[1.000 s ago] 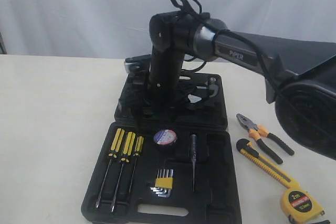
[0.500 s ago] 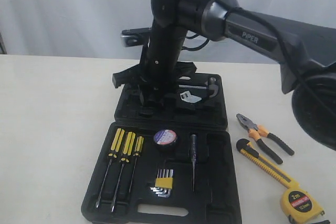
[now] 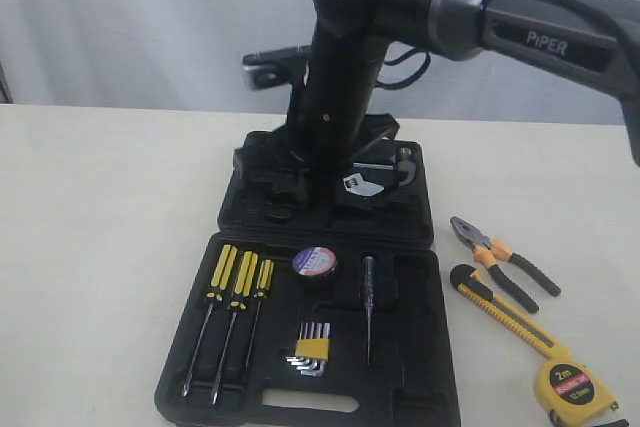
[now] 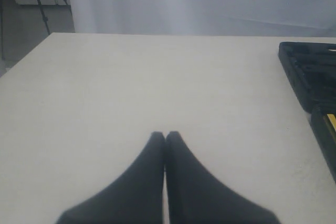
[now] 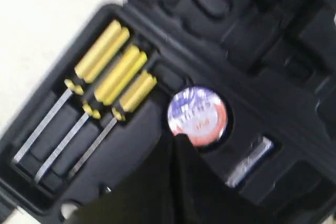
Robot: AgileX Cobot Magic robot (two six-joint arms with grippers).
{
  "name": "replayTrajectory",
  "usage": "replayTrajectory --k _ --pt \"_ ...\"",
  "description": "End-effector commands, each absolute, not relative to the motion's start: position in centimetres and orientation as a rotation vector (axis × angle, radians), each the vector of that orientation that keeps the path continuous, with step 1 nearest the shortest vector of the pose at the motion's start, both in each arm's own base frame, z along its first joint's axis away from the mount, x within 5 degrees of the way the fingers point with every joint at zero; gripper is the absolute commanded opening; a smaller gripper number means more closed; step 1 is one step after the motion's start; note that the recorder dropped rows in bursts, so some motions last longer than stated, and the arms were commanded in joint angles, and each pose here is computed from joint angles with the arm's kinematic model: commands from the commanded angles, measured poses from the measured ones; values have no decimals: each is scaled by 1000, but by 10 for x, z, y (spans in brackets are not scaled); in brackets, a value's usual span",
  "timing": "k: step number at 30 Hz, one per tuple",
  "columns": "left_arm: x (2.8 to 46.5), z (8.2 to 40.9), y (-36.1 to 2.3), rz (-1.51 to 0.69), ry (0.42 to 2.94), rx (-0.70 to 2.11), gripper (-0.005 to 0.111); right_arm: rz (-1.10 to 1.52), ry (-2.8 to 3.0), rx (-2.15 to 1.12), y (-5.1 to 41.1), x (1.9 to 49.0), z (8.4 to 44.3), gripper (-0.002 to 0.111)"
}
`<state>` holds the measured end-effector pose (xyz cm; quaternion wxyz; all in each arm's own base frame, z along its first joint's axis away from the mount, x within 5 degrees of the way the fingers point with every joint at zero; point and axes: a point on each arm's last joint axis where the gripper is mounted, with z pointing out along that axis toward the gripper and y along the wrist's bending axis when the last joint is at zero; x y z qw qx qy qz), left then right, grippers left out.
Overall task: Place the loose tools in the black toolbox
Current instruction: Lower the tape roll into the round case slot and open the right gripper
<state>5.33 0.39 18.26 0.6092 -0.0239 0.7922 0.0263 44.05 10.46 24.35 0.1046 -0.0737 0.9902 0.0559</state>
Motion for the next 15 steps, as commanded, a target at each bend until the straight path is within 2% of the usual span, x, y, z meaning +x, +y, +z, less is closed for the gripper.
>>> replayTrajectory --k 1,9,15 --pt "53 182 4 53 1825 -56 0 112 3010 -248 98 430 217 0" --pt "53 182 4 53 1825 -56 0 101 3070 -246 99 439 171 0" --pt "53 182 4 53 1825 -56 0 102 3055 -241 100 444 158 0"
